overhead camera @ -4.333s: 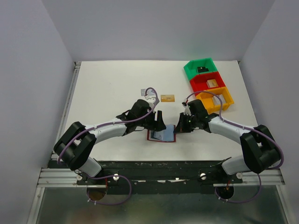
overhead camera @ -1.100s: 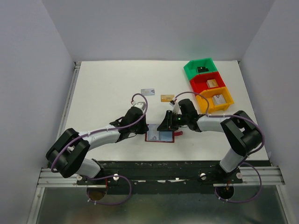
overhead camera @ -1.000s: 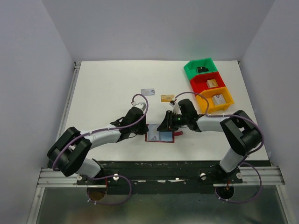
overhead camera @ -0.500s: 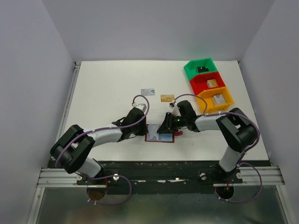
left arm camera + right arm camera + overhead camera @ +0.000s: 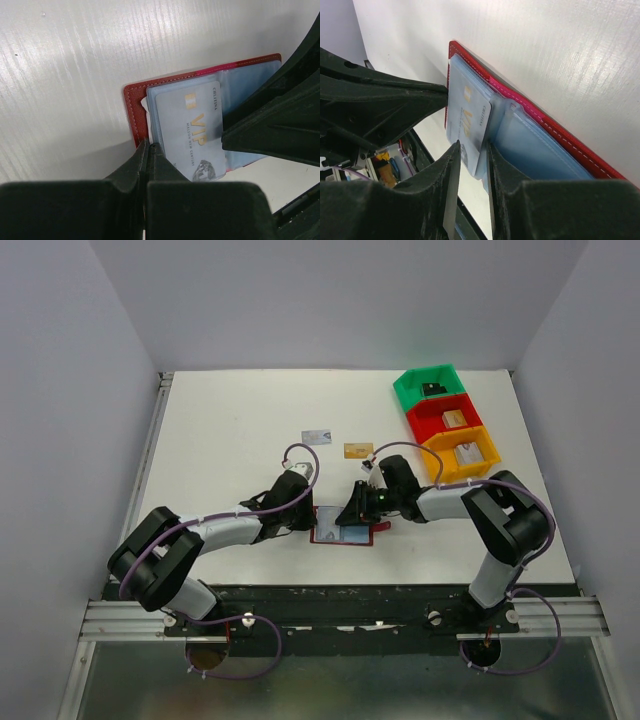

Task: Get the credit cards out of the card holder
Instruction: Remove the credit card from the card holder.

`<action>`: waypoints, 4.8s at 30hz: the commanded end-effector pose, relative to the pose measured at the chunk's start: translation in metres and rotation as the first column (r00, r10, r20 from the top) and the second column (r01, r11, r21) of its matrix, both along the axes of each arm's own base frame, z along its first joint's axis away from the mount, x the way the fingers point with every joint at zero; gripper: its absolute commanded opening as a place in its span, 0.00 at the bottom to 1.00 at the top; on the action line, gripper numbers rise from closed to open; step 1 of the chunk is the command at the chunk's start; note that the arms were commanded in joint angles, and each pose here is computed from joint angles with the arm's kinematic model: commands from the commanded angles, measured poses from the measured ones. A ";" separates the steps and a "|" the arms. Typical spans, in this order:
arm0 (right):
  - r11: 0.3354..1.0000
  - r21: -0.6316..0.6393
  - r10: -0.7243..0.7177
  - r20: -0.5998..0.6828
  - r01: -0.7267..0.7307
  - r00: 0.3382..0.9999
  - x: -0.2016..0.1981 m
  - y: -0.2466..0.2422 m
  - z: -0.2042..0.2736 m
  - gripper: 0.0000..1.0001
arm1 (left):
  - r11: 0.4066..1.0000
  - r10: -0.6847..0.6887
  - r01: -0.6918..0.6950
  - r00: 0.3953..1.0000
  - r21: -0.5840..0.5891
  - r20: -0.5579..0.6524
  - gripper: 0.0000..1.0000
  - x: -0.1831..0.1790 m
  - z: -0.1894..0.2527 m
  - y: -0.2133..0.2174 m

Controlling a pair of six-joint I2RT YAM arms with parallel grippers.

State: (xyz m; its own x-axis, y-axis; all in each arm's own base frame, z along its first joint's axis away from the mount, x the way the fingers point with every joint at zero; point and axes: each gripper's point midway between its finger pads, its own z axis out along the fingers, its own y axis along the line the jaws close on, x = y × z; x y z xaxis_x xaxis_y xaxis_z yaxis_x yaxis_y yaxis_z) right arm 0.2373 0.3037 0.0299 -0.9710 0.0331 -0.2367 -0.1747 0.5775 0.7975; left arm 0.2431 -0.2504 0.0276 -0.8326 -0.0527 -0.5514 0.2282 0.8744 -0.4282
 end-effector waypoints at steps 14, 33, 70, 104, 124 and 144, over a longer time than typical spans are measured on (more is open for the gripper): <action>1.000 0.013 0.012 0.102 -0.013 0.995 0.003 0.005 0.033 0.37 | 0.999 0.040 -0.039 0.999 0.023 -0.024 0.00 -0.006 -0.009 0.012; 0.998 -0.042 0.040 0.022 -0.039 0.999 -0.008 0.006 0.002 0.37 | 0.999 0.033 -0.033 0.999 0.028 -0.019 0.00 -0.006 -0.008 0.012; 0.990 -0.138 0.020 0.067 -0.011 0.998 -0.006 -0.010 -0.001 0.53 | 0.999 0.037 -0.036 0.999 0.023 -0.018 0.00 -0.006 -0.008 0.012; 0.998 -0.058 0.026 0.074 -0.021 0.997 -0.005 0.002 0.012 0.58 | 0.996 0.089 -0.088 0.993 -0.014 0.074 0.00 0.002 0.020 0.019; 0.999 -0.023 0.051 0.078 -0.049 0.996 -0.004 0.011 0.018 0.57 | 0.996 0.007 0.002 0.996 -0.090 0.092 0.00 0.006 0.026 -0.005; 0.995 0.049 0.081 0.065 -0.084 0.995 -0.008 0.021 0.021 0.55 | 0.999 0.028 -0.028 0.999 -0.023 0.022 0.00 0.000 0.001 0.005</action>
